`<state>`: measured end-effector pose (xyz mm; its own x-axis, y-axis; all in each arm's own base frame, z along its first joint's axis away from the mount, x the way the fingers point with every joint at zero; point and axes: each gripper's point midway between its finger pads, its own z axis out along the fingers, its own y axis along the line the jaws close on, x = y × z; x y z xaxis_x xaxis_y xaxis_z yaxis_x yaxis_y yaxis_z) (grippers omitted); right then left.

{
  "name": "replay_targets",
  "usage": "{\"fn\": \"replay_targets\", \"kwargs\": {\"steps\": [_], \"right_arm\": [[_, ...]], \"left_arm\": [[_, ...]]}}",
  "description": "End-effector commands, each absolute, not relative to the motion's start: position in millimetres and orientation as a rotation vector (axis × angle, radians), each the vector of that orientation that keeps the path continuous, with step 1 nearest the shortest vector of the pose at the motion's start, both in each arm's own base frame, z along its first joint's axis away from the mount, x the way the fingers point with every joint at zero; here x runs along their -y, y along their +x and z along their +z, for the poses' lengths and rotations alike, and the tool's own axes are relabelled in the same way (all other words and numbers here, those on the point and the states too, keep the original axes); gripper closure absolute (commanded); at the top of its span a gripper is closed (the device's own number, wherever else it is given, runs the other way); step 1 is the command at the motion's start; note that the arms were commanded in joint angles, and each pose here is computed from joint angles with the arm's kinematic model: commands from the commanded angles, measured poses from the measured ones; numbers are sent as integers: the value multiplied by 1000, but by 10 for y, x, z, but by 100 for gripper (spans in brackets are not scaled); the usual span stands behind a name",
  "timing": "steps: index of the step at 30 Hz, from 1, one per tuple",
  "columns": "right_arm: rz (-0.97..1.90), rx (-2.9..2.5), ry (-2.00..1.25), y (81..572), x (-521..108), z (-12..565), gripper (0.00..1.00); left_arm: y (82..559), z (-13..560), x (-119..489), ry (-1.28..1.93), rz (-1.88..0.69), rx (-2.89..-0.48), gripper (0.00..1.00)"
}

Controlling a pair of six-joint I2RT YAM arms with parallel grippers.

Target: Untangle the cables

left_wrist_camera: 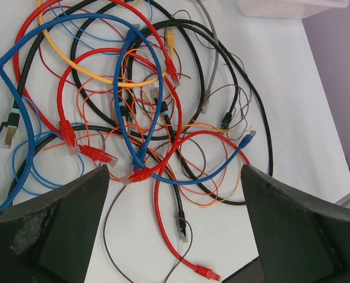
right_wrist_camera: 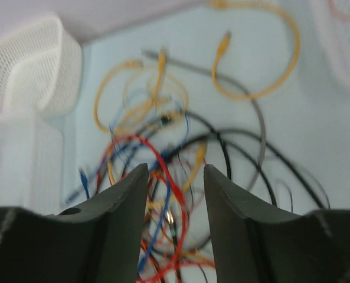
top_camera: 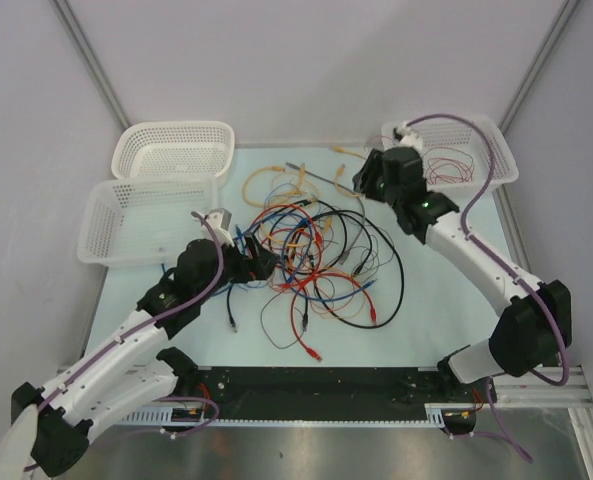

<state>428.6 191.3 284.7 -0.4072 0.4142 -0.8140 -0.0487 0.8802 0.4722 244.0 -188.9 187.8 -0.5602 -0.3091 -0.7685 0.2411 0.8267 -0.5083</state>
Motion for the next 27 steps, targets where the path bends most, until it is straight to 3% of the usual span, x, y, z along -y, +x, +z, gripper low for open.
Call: {"fn": "replay_targets", "kwargs": {"steps": [1, 6, 11, 22, 27], "right_arm": [[420, -2085, 124, 3568, -2210, 2307, 57], [324, -2207, -100, 2840, -2422, 1781, 57], [230, -2309, -240, 2523, -2456, 1292, 57], [90, -2412, -299, 2687, -2443, 644, 56], [49, -2468, -277, 2807, -2322, 407, 49]], "left_arm": [[2313, 1915, 1863, -44, -757, -2043, 2], [2267, 1937, 1737, -44, -710, -2028, 1], [2205, 1842, 1731, -59, -719, -2067, 1], [2091, 1667, 1682, -81, -725, -2110, 1], [2075, 1647, 1679, -76, -726, -2116, 1]]}}
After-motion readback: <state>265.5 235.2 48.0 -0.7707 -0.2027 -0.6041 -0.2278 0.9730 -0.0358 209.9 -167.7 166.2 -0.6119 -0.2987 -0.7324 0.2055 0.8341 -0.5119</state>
